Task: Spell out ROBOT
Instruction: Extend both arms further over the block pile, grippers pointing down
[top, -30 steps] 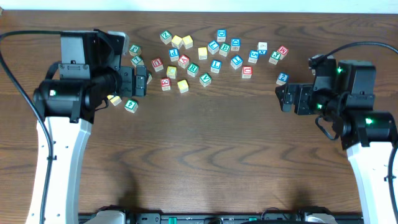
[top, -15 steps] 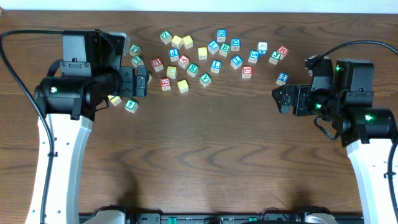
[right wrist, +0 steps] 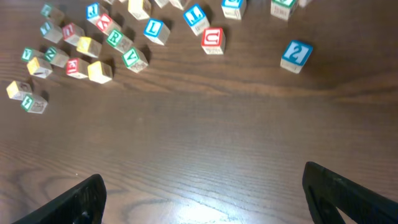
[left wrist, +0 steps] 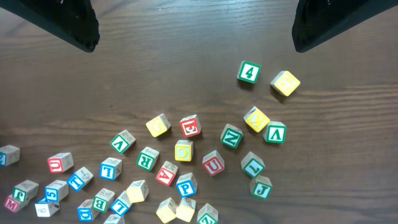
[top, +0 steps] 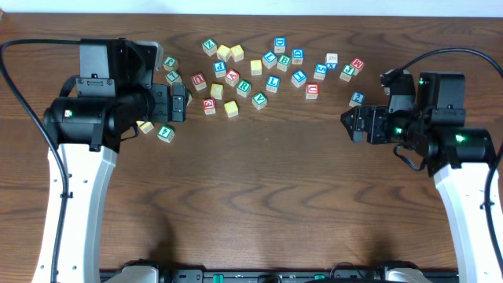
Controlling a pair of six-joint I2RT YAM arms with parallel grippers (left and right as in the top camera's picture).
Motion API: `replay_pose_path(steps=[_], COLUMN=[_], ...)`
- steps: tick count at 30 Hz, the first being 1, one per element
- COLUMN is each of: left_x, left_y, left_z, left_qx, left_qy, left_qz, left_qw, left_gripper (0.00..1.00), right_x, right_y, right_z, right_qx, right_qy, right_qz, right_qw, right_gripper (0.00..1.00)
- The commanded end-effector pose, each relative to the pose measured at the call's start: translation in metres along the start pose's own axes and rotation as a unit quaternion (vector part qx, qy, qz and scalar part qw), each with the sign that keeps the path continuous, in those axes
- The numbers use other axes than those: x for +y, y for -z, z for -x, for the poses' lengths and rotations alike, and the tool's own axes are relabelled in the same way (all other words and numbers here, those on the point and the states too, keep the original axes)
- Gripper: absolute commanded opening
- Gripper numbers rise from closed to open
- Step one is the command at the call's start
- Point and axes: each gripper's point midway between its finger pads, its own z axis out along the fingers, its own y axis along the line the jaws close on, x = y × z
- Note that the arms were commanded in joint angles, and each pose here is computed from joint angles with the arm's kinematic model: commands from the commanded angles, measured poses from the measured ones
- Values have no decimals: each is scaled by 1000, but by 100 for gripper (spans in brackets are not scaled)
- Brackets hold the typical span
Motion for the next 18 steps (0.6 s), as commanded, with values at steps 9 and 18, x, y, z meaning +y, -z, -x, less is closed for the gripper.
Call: replay_pose_path(steps=[9, 18], left_x=[23, 32], left_y=[-5, -7], left_z=[16, 41], left_qx=[-13, -18], left_qy=[69, 88], left_qz=[59, 84], left_qw=[996, 992], left_gripper=[98, 97], right_x=[8, 28], right_y=[-10, -36], right_z=[32, 76], right_qx=[47, 67], right_qy=[5, 11], right_qz=[-39, -70], right_qw=[998, 995], right_gripper=[94, 92])
